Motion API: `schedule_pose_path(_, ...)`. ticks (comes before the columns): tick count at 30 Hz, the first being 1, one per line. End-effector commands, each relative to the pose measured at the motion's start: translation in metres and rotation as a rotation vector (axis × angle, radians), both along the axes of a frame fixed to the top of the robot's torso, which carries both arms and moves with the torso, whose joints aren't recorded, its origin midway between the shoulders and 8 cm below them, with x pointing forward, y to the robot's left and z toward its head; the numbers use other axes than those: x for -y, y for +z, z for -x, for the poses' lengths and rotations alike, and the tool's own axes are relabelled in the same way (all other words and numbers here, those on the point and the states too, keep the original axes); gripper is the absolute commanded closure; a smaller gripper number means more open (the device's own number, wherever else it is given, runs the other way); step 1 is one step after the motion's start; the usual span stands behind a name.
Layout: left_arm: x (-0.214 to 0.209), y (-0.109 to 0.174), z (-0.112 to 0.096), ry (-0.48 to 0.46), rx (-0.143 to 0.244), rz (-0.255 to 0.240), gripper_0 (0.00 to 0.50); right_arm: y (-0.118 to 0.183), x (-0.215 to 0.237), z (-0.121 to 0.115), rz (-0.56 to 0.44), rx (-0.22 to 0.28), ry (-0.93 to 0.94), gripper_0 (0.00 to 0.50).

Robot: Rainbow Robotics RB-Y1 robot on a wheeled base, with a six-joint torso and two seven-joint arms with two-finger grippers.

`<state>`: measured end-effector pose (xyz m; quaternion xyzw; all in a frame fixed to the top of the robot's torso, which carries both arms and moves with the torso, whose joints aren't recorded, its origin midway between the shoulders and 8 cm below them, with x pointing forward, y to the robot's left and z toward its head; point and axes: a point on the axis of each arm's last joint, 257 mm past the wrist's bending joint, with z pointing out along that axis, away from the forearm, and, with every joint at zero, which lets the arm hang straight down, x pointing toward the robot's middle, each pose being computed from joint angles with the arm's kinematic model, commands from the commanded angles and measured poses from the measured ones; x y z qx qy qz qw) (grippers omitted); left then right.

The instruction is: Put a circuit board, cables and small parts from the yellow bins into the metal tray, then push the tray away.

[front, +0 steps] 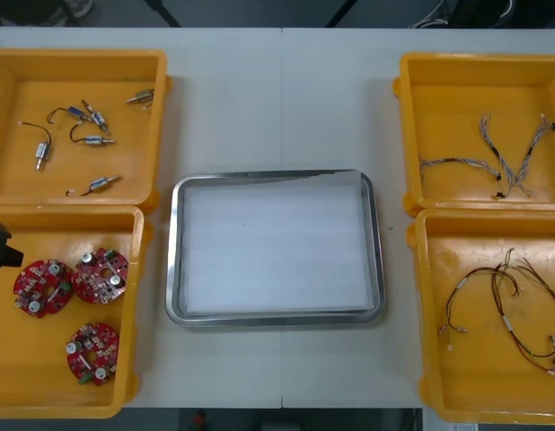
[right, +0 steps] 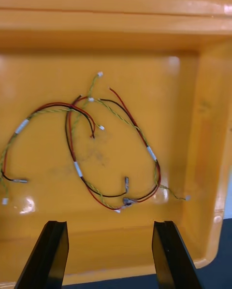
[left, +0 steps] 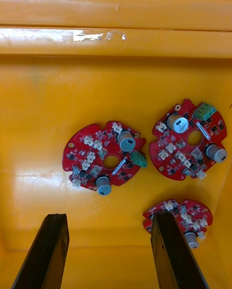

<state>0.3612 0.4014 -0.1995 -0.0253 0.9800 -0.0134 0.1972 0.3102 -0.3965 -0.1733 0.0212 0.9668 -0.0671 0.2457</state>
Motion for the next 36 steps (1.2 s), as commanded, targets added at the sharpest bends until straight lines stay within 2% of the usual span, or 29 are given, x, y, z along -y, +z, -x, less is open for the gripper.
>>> schedule_pose_path(1,-0.011,-0.014,0.012,-0.084,-0.013,-0.084,0.0,0.001,0.022,-0.002,0.039,-0.012,0.041,0.0)
schedule_pose_path(12,-0.007,-0.041,0.016,-0.1,-0.009,-0.091,0.0,-0.015,0.052,-0.031,0.098,0.0,0.196,0.0)
schedule_pose_path(16,-0.007,-0.05,0.014,-0.101,0.003,-0.106,0.0,-0.028,0.058,-0.035,0.134,-0.005,0.231,0.0)
schedule_pose_path(22,-0.009,-0.061,0.016,-0.1,0.007,-0.124,0.0,-0.056,0.06,-0.035,0.164,0.022,0.246,0.0)
schedule_pose_path(24,-0.008,-0.067,0.017,-0.1,0.008,-0.126,0.0,-0.07,0.063,-0.034,0.149,0.025,0.246,0.0)
schedule_pose_path(31,-0.004,-0.076,0.015,-0.1,0.012,-0.132,0.0,-0.093,0.063,-0.032,0.063,0.013,0.228,0.0)
schedule_pose_path(36,-0.002,-0.08,0.016,-0.096,0.009,-0.132,0.0,-0.105,0.061,-0.032,0.044,0.008,0.227,0.0)
